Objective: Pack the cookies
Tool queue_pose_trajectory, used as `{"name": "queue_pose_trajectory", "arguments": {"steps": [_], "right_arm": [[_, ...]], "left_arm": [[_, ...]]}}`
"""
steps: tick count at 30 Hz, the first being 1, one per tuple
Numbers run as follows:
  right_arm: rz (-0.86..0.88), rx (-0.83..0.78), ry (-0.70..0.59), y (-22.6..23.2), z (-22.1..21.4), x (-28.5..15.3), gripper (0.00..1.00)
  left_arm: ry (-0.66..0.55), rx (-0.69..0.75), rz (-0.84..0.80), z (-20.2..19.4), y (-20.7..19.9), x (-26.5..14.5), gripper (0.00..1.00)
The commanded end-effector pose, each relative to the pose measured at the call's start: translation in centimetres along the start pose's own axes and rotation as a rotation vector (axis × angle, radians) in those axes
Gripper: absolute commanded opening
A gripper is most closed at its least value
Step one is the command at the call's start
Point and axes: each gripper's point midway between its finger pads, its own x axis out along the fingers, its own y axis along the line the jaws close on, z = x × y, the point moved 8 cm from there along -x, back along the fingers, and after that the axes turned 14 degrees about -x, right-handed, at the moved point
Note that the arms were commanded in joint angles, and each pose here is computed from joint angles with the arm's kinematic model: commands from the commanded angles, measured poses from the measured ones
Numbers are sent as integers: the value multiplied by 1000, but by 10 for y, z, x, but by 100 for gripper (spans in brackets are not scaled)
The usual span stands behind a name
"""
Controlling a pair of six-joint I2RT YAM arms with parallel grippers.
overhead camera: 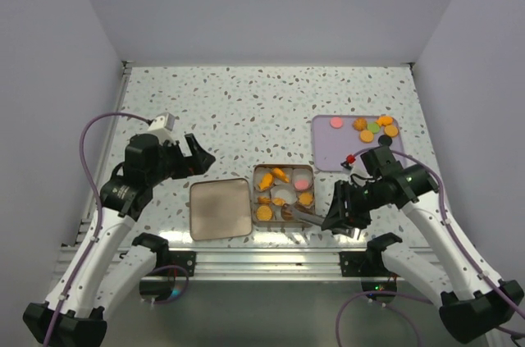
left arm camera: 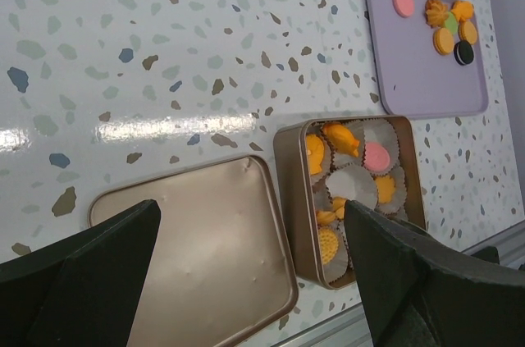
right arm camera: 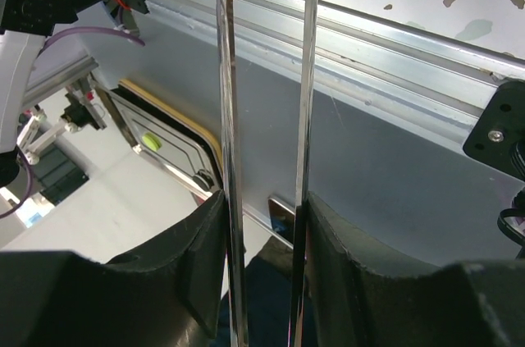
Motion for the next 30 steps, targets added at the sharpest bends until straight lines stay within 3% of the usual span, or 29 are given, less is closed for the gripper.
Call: {"name": "queue_pose_trajectory", "arguments": {"steps": [1, 13, 22, 26, 30], "right_arm": [[35, -55, -42, 11, 9, -8, 42], [-18, -111, -137, 37, 36, -38, 49], [-215, -152, -237, 48, 84, -63, 45], [-423, -112, -322, 33, 117, -70, 47], [-532, -50, -318, 10, 143, -62, 47]], "left_arm": [[-17, -3, -44, 8, -12, -1, 100], [-23, 0, -28, 11, -12, -1, 100], [-23, 9, -34, 19, -17, 9, 100], [-30, 19, -47, 28, -25, 14, 100], [-31, 35, -59, 36, -32, 19, 100]]}}
